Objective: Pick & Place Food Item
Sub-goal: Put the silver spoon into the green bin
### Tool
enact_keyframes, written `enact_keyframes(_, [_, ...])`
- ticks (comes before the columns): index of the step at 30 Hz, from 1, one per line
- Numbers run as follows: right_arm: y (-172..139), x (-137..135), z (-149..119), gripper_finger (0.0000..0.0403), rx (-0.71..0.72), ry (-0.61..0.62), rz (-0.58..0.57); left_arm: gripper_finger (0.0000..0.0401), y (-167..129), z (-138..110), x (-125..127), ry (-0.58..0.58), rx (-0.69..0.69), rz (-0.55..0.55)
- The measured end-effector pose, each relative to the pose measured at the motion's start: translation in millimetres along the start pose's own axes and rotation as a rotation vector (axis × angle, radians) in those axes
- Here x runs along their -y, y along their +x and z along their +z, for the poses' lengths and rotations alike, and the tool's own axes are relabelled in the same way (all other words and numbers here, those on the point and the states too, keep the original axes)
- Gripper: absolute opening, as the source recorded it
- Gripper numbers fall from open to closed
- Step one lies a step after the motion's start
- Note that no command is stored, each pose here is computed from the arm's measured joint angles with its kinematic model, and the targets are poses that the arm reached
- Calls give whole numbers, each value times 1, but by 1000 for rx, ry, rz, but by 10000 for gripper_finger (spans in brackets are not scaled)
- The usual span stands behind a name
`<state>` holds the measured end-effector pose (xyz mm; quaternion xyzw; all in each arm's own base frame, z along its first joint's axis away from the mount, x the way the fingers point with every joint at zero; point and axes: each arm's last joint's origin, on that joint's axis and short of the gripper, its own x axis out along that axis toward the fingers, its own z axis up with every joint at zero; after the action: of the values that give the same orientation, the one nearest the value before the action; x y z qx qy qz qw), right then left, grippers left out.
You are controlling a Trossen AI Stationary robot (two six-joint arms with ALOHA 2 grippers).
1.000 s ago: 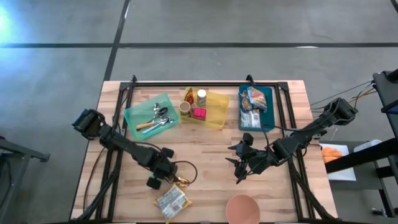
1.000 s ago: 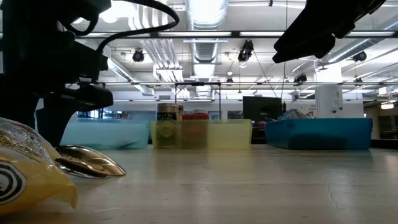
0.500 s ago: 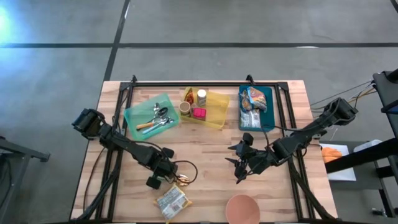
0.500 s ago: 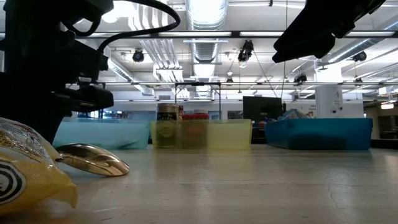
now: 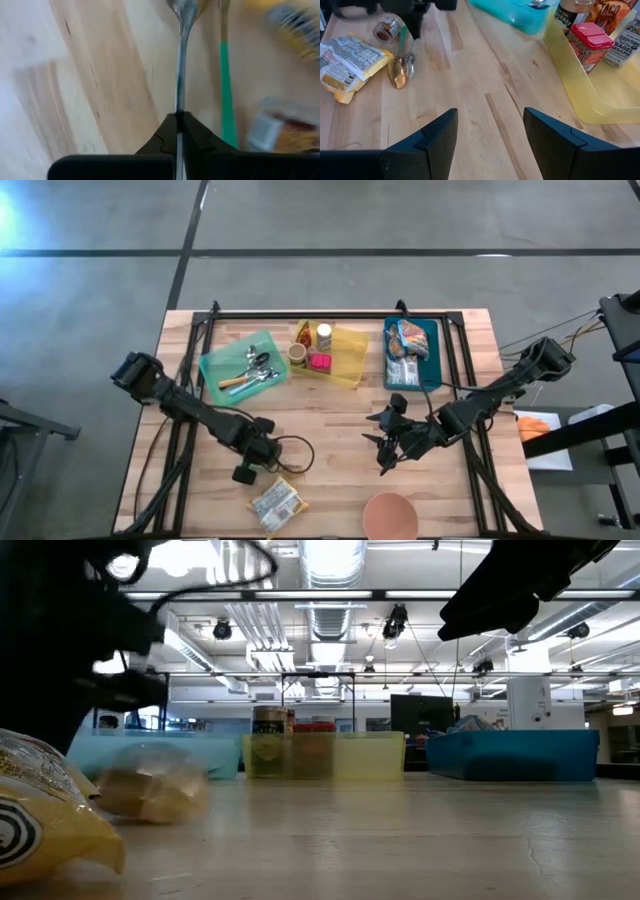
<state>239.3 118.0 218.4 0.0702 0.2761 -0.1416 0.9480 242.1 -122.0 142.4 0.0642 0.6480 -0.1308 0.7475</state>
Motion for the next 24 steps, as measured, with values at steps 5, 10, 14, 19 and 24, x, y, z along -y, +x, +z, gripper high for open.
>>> enact_keyframes(5, [0, 0, 0, 224, 0, 1, 0, 3, -15, 1, 0, -27, 47, 24])
enact_keyframes(10, [0, 0, 0, 224, 1, 1, 0, 3, -22, 1, -1, -35, 70, 41])
enact_keyframes(14, [0, 0, 0, 224, 1, 1, 1, 2, -22, 0, -2, -50, 66, 72])
enact_keyframes(19, [0, 0, 0, 224, 1, 2, 1, 1, -22, -2, -3, -51, 55, 112])
enact_keyframes(24, [0, 0, 0, 224, 1, 1, 1, 1, -22, -3, -4, -51, 46, 147])
